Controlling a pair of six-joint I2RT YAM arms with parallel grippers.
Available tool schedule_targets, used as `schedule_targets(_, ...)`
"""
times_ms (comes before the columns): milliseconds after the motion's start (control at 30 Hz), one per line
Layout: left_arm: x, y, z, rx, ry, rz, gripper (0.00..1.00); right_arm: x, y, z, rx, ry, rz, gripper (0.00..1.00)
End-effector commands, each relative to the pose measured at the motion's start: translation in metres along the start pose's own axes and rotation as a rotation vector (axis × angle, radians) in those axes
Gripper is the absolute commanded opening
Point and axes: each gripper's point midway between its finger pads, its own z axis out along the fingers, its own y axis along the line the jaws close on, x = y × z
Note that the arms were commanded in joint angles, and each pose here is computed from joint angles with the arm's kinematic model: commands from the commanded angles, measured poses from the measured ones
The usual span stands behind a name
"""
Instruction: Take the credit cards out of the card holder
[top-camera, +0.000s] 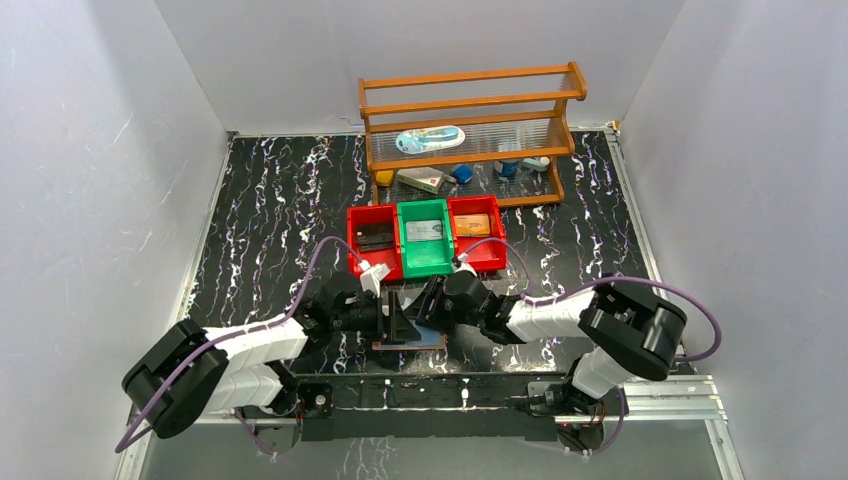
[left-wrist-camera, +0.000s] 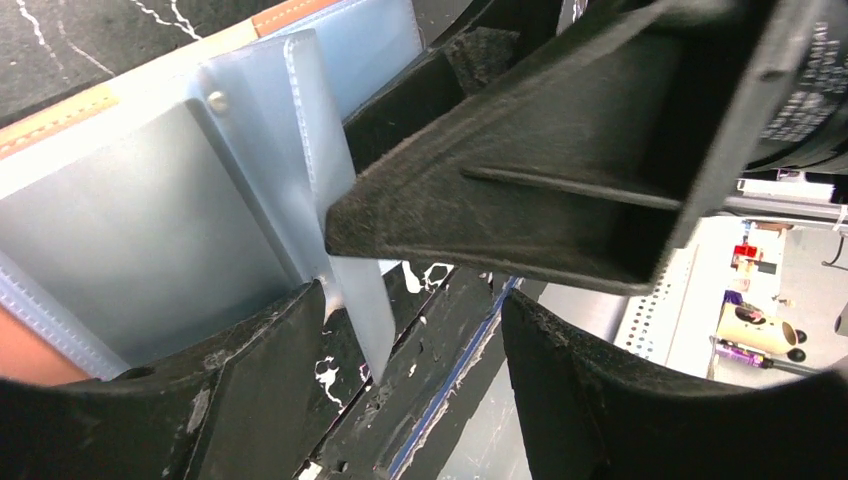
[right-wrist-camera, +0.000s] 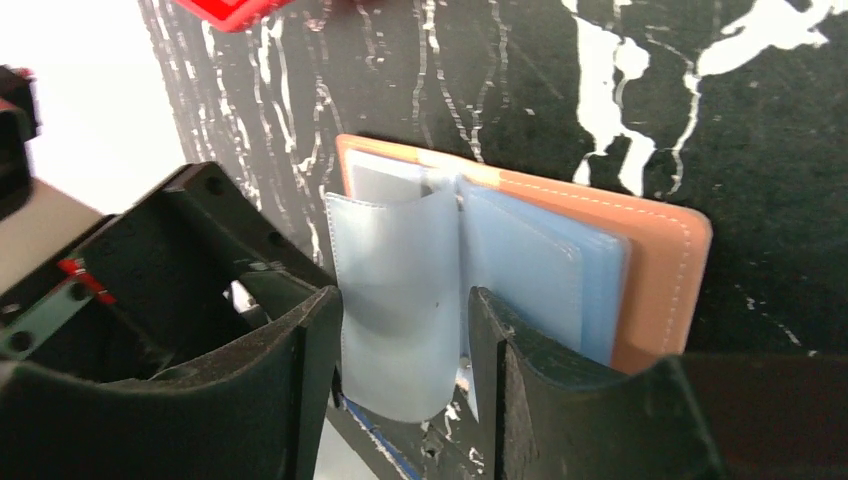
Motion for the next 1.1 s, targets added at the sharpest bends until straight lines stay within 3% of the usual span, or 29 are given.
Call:
schedule_targets(0, -0.015, -0.028, 0.005, 0.095, -0.012, 0.082, 0.63, -0.009, 0.023, -0.013, -0.07, -0.027, -0.032, 0.61)
schedule_targets(133, -0.022, -0.043, 0.01, 0.13, -0.015, 0.121, 0.63, -0.019, 0.024, -0.022, -0.028, -0.067, -0.04, 0.67)
schedule_targets(333, -0.016, -0.055, 0.027, 0.167, 0.044, 0.152, 0.65, -0.049, -0.014, -0.058, 0.141, -0.261, 0.03, 0.7)
schedule_targets(533, -0.014, -0.05, 0.034, 0.135, 0.045, 0.162, 0.64, -0.068, -0.013, -0.098, 0.067, -0.39, 0.069, 0.7)
schedule_targets(733, -0.034, -0.043, 0.01, -0.016, -0.063, 0.237, 0.66, -0.067, -0.001, -0.105, 0.014, -0.374, 0.038, 0.66)
schedule_targets(933, -0.062, -0.015, -0.032, -0.262, -0.248, 0.253, 0.69, -0.057, 0.021, -0.086, 0.031, -0.276, -0.059, 0.67)
schedule_targets(1067, -0.068, -0.011, -0.05, -0.304, -0.306, 0.256, 0.69, -0.051, 0.041, -0.074, 0.024, -0.237, -0.13, 0.66)
